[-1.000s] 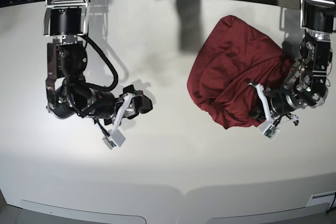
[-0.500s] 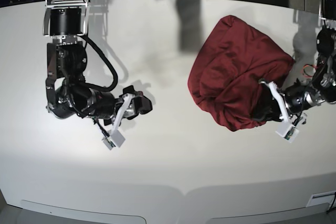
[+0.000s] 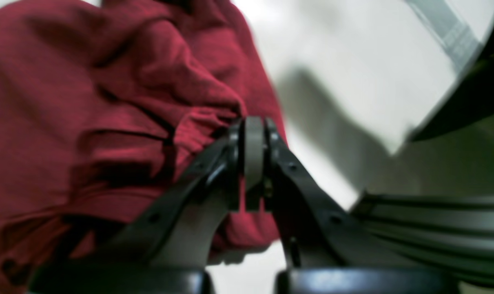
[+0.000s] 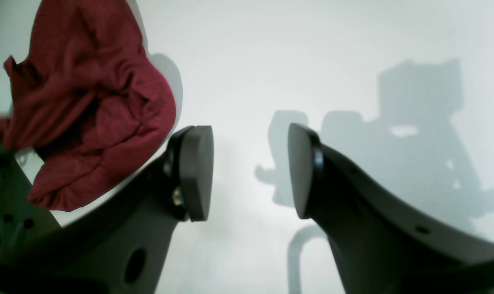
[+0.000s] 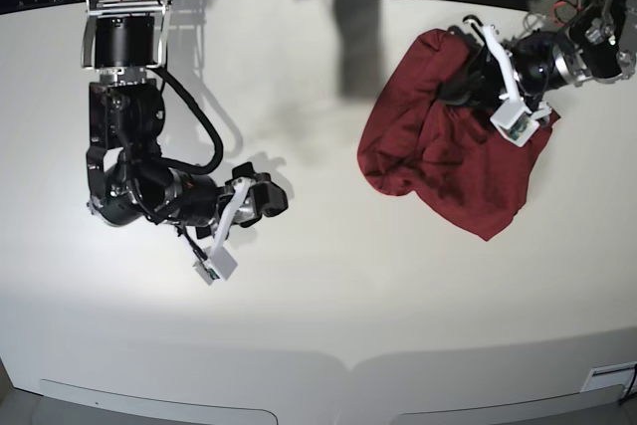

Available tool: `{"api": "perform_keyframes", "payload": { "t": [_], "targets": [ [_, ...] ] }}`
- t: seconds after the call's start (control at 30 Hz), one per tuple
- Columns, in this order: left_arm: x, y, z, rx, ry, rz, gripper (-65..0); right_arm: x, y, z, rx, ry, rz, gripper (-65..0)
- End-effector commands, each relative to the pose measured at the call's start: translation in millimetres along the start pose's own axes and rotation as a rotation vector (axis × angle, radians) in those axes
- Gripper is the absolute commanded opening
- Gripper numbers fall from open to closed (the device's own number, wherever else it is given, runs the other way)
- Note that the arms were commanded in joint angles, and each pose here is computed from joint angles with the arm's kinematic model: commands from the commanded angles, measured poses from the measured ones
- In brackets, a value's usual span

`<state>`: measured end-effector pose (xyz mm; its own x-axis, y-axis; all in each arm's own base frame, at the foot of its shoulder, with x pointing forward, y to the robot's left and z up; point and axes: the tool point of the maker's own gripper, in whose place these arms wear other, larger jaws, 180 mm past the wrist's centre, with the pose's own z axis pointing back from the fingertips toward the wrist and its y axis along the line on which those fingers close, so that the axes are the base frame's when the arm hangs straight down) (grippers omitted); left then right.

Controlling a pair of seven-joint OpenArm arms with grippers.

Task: Fold the T-shirt properly
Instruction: 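Grasp the shirt's top edge with the left gripper and pull it flat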

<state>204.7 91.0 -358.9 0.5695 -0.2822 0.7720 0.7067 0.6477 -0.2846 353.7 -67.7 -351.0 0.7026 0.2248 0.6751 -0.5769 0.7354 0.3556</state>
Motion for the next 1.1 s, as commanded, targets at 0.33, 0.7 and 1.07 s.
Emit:
{"api": "perform_keyframes", "payload": {
  "t": [0.33,0.7,1.07],
  "targets": [
    [-46,-35,14,-0.015,0.107,-0.049,-65.0,24,1,6,0.006,-0.075,0.029,-35.3],
    [-67,-28,19,0.027,0.218,-0.117,-47.9,26,1,7,0.006,-0.082,0.029,-35.3],
    [23,-30,27,0.118,-0.047,-0.257,-40.9,29,2,7,0.007,-0.103,0.029,-35.3]
  ]
}}
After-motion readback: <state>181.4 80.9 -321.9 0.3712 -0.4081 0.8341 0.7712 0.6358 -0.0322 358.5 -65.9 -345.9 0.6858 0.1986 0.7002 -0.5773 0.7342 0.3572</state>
